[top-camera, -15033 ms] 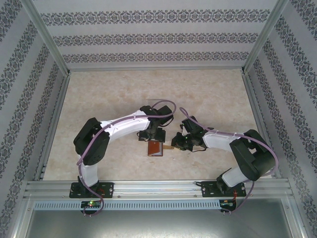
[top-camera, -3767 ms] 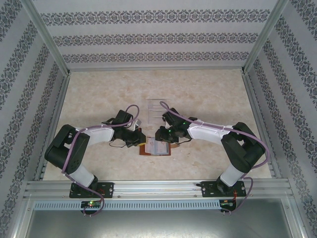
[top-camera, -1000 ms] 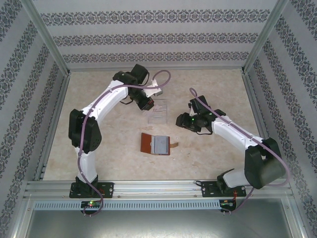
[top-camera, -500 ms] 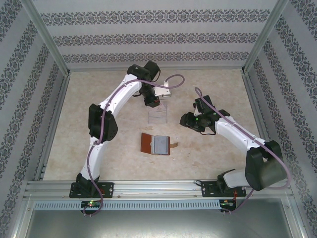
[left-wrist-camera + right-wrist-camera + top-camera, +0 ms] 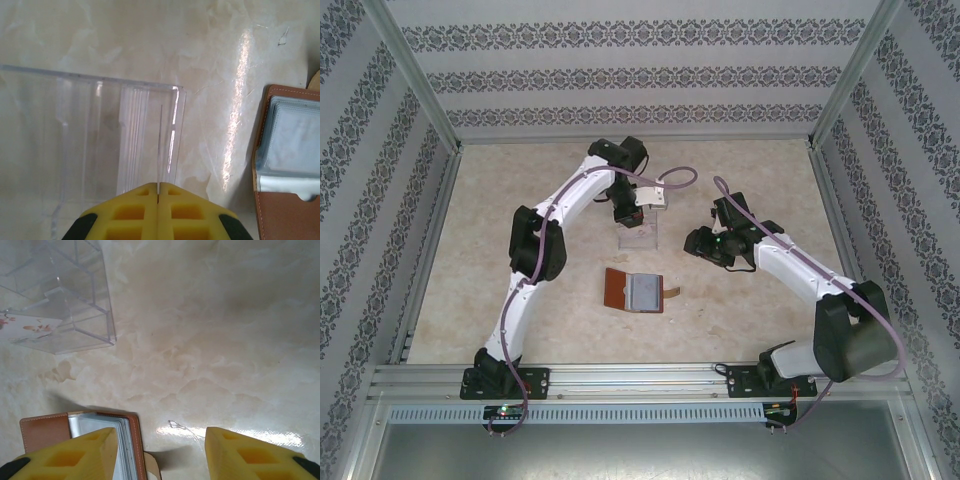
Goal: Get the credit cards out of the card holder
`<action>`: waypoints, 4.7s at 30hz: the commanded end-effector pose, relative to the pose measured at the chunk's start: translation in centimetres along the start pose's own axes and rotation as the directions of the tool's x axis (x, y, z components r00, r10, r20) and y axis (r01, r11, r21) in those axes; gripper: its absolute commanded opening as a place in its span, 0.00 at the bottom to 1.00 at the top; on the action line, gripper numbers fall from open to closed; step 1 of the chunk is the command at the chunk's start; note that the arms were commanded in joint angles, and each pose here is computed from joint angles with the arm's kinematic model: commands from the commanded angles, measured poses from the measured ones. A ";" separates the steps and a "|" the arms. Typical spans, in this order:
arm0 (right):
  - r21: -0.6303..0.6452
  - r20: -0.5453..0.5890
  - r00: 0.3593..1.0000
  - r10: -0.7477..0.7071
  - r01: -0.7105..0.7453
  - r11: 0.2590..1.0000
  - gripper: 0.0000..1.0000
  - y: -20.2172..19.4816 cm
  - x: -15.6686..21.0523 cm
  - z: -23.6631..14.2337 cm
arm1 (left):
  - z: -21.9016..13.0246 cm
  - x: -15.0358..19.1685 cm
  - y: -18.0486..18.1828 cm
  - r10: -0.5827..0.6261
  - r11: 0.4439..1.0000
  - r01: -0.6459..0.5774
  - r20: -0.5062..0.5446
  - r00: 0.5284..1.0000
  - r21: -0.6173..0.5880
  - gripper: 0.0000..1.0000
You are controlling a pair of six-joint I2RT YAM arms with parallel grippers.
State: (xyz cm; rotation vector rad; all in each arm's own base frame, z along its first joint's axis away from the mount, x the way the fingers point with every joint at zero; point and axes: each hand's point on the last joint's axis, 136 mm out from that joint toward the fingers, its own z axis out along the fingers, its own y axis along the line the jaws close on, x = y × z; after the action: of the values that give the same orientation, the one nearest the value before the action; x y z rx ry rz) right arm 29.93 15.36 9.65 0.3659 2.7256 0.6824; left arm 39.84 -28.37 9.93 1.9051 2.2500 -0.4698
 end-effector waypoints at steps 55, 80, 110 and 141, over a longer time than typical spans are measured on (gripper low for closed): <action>-0.011 -0.027 0.999 -0.017 0.017 1.000 0.51 0.5 0.1 -0.1 | 0.8 -1.1 1.2 -0.013 0.995 0.013 0.005 1.000 -0.096 0.10; -0.118 -0.178 0.975 -0.134 0.114 0.986 0.51 5.7 4.8 3.0 | -5.7 -2.4 0.9 -0.705 0.626 0.779 0.407 0.581 -0.028 0.19; 0.159 -0.368 0.915 -0.167 0.239 0.958 0.38 -1.0 10.8 6.7 | 0.5 0.4 -9.0 -0.926 0.345 0.911 0.243 0.289 0.227 0.23; 0.157 -0.370 0.914 -0.168 0.240 0.958 0.36 -1.3 10.9 7.0 | 8.3 0.5 -14.9 -0.968 0.247 0.946 0.010 0.250 0.211 0.31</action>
State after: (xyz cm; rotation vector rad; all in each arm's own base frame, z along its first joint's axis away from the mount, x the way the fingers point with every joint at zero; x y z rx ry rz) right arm 22.77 21.54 1.66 0.0136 3.1012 0.5171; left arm 25.30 -33.10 5.40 0.1211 3.0236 -0.9718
